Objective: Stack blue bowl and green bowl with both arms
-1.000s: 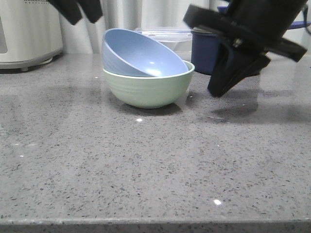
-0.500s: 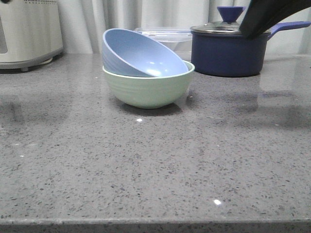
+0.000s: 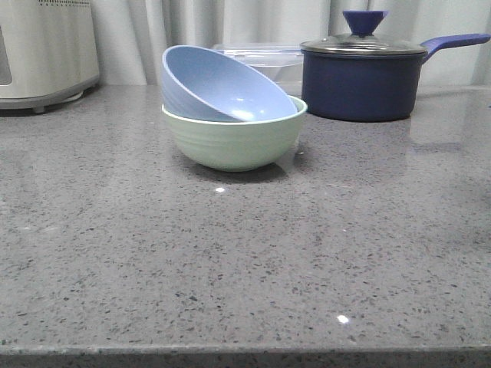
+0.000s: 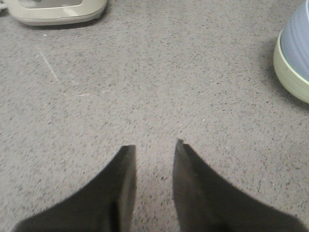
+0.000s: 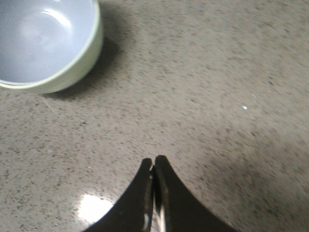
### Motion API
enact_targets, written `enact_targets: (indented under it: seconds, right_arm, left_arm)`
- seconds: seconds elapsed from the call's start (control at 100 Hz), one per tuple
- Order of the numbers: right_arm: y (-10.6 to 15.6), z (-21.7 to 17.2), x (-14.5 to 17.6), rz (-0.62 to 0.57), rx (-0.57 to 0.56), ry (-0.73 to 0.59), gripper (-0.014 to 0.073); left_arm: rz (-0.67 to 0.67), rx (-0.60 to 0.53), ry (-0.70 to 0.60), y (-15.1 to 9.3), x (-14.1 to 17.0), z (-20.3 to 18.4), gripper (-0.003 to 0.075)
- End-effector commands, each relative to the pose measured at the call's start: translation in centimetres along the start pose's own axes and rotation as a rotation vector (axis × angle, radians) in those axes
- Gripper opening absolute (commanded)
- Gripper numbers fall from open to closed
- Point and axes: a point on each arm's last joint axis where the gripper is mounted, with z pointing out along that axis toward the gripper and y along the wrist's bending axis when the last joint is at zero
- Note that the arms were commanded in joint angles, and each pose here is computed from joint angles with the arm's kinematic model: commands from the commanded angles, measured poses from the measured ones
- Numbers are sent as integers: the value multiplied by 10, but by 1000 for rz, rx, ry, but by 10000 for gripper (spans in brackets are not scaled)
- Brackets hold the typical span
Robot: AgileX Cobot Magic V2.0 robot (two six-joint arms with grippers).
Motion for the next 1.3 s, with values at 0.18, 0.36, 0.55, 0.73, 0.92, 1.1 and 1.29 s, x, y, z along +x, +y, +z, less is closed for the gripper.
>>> enact_targets:
  seconds: [0.18, 0.36, 0.55, 0.73, 0.92, 1.1, 1.29]
  right_arm:
    - [-12, -37, 14, 15, 46, -230, 11]
    - [-12, -54, 37, 3, 35, -336, 11]
    - [-15, -70, 66, -24, 27, -459, 11]
    - [-16, -80, 89, -44, 19, -512, 11]
    - [-17, -81, 94, -47, 16, -521, 11]
    - [-17, -81, 94, -47, 16, -521, 11]
    - [-17, -81, 94, -47, 16, -521, 11]
  left_arm:
    - [-10, -12, -183, 4, 30, -27, -20]
    - [-8, -8, -247, 5, 56, -37, -20]
    - [-5, -4, -330, 6, 77, -48, -20]
    - [-4, -1, -379, 7, 91, -52, -20]
    - [-4, -2, -367, 7, 96, -48, -20]
    - [-4, -2, -362, 7, 97, -47, -20]
    - [-4, -2, -362, 7, 97, -47, -20]
